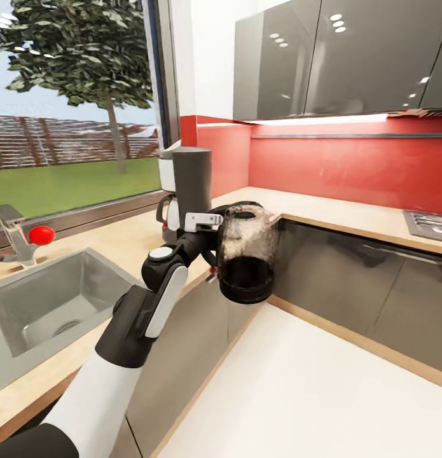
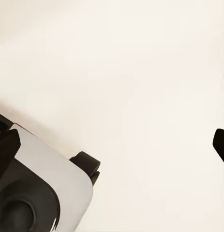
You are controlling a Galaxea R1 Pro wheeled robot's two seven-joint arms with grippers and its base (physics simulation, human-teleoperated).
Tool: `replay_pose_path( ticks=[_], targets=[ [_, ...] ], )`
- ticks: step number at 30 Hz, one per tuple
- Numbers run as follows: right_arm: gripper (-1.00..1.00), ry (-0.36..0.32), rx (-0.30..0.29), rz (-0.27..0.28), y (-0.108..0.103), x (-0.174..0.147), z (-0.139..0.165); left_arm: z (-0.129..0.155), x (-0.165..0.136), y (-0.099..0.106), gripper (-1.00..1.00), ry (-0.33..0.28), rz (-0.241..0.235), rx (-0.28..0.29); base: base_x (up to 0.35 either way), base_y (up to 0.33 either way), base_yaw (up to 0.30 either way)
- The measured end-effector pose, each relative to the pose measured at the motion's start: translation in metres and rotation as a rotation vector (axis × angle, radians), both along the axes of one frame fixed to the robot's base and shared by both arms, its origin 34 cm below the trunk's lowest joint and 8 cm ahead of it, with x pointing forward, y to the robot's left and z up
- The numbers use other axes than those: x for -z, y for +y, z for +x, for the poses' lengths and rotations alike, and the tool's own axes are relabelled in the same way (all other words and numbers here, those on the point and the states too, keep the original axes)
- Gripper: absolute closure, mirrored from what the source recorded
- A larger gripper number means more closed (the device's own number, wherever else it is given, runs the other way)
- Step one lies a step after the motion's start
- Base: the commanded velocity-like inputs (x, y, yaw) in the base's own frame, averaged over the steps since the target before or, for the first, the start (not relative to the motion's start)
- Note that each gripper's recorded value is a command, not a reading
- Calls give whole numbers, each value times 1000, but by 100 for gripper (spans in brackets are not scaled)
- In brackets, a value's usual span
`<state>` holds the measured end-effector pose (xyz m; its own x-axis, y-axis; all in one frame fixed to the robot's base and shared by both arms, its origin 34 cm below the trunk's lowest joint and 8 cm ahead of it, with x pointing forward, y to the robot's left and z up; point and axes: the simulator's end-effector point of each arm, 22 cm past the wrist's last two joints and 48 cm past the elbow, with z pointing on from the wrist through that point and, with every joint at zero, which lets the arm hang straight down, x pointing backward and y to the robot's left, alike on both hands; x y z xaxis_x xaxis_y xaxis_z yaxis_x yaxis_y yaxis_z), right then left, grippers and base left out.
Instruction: Set up a coffee station on the kitchen countertop: keep the coffee maker on the countertop, move the bottle of coffee from the kitchen shelf to the counter next to the coffee maker, place a paper coffee filter on top of the coffee maker, put the saucer next to the coffee maker with the coffee cup on the saucer, and place the electric kettle next to the coffee maker.
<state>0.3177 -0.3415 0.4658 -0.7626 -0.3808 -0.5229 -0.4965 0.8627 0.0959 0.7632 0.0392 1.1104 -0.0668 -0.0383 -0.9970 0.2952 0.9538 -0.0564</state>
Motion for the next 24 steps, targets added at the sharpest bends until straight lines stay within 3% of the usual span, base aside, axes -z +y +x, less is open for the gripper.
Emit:
replay_pose_path(
  ticks=[7,12,14,15,16,18,24],
  targets=[
    [-100,0,0,0,0,0,0,0,-1,2,100,-3,0,-4,27,-32,248],
    [-100,0,0,2,0,0,0,-2,-8,4,100,-17,-6,-5,1,-2,42],
    [-100,0,0,1,0,0,0,0,-17,19,100,-28,-36,-31,0,0,1],
    [-100,1,0,1,0,0,0,2,-15,24,100,-27,-24,-48,0,0,0],
    [-100,1,1,1,0,0,0,1,-16,21,100,-25,-42,-35,0,0,0],
    [-100,0,1,0,0,0,0,4,-19,36,100,-29,-46,-70,0,0,0],
    [-100,1,1,-1,0,0,0,7,-21,48,100,-30,-62,-89,0,0,0]
  ],
)
